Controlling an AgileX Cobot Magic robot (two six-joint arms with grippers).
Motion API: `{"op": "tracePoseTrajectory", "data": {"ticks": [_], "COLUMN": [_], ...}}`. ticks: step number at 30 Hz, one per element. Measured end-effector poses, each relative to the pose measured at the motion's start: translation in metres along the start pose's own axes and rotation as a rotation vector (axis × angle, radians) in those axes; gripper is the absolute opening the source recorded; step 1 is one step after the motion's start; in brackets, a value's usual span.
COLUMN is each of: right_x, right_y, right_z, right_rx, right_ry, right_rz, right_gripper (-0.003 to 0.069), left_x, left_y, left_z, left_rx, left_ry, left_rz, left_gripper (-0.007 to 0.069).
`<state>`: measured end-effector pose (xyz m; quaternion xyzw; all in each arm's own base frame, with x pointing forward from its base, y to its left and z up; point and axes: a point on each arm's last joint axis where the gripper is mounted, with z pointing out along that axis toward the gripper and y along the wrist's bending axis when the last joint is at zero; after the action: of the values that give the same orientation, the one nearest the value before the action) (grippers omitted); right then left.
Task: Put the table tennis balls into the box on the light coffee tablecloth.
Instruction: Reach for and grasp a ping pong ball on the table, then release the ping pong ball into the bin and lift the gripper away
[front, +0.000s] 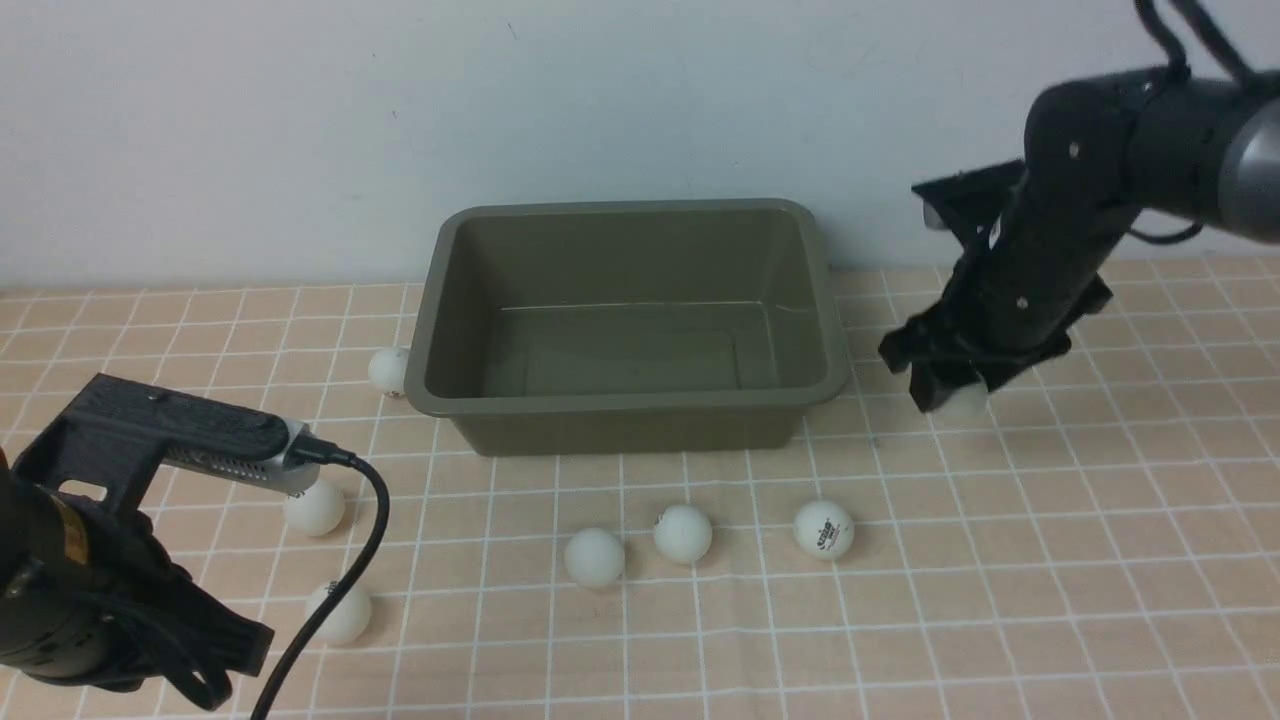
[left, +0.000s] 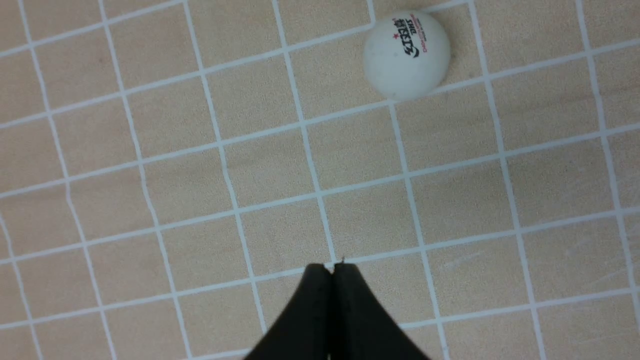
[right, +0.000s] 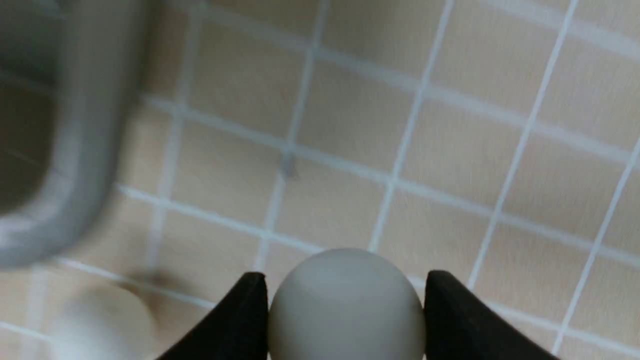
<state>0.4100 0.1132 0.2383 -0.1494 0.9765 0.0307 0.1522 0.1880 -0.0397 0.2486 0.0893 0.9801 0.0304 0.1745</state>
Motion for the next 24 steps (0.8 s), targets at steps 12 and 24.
{"op": "tracePoseTrajectory", "data": {"ticks": [12, 24], "right_x": [-0.049, -0.064], "right_y": [0.053, 0.081], "right_z": [-0.011, 0.029], "right_rx": [-0.166, -0.236], "right_ry": [-0.136, -0.104], "right_rz": [-0.104, -0.151], "right_gripper": [0.0362, 0.0417], "left_x": [0.0, 0.0], "left_y": [0.0, 0.0], "left_z": [0.0, 0.0], "left_rx": [0.001, 0.001], "left_ry": [-0.004, -0.003], "left_rz": [0.0, -0.001], "left_gripper": [-0.0069, -0.0069]}}
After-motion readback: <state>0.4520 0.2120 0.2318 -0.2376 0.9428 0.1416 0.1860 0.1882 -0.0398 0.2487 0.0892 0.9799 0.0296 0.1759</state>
